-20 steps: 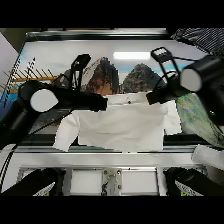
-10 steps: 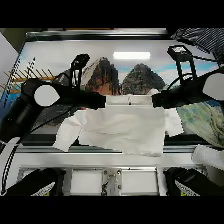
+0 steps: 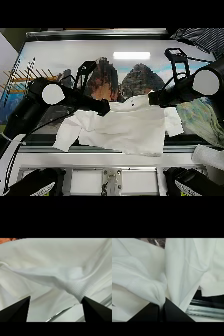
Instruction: Fold the clothes and pants, and hang the long-sleeved shirts on hangers.
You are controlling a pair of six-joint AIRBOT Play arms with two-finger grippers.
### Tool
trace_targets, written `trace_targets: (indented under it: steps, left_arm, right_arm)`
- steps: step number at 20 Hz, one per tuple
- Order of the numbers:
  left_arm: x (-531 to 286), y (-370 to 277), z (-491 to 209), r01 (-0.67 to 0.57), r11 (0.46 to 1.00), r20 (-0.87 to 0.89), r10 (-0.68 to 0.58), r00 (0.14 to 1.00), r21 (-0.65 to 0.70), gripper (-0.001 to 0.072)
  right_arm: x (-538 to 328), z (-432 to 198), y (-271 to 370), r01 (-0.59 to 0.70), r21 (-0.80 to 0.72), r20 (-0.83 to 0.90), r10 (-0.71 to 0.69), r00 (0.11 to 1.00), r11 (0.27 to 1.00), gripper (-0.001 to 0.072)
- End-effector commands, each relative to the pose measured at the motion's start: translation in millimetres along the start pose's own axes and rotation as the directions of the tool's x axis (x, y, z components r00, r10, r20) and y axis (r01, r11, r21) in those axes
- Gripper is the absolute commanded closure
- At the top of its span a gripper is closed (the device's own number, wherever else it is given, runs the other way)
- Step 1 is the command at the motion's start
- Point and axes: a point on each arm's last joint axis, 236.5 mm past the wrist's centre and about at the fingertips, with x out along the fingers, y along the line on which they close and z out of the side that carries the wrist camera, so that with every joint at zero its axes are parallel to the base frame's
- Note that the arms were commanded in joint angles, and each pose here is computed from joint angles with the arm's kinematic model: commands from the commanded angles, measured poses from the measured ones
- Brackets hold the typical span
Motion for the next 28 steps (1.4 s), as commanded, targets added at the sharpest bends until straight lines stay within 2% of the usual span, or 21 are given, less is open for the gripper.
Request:
trace_targets:
  steps: [1,6,10,15,19,22,26,28]
  left_arm:
    - [-19.5,-7.8,6.9,0.046,0.999,0.054,-0.047,0.997,0.02,-0.0004]
    - [-80.0,41.5,30.2,-0.026,0.997,0.232,0.042,0.972,-0.072,-0.0004]
    - [-131.3,124.1,39.5,-0.153,0.966,0.341,0.219,0.914,-0.208,-0.0004]
    - [-160.8,276.8,9.1,-0.292,0.835,0.264,0.446,0.855,-0.466,-0.0004]
    - [-163.9,405.8,-44.7,-0.408,0.654,0.113,0.603,0.79,-0.637,-0.0004]
    - [-145.5,470.7,-76.0,-0.486,0.58,0.019,0.655,0.756,-0.654,-0.0004]
    - [-110.6,531.4,-93.5,-0.606,0.567,-0.099,0.68,0.727,-0.558,-0.0004]
    - [-95.4,556.5,-93.0,-0.626,0.568,-0.134,0.674,0.726,-0.534,-0.0004]
  right_arm:
    - [0.7,-0.2,1.2,-0.003,0.002,-0.002,0.003,1.0,1.0,0.0688]
    - [0.7,-0.2,1.2,-0.003,0.002,-0.002,0.003,1.0,1.0,0.0688]
    - [0.7,-0.2,1.2,-0.003,0.002,-0.002,0.003,1.0,1.0,0.0688]
    - [0.7,-0.2,1.2,-0.003,0.002,-0.002,0.003,1.0,1.0,0.0688]
    - [0.7,-0.2,1.2,-0.003,0.002,-0.002,0.003,1.0,1.0,0.0688]
    - [0.7,-0.2,1.2,-0.003,0.002,-0.002,0.003,1.0,1.0,0.0688]
    - [0.7,-0.2,1.2,-0.003,0.002,-0.002,0.003,1.0,1.0,0.0688]
    - [0.7,-0.1,1.2,-0.003,0.002,-0.002,0.003,1.0,1.0,0.0688]
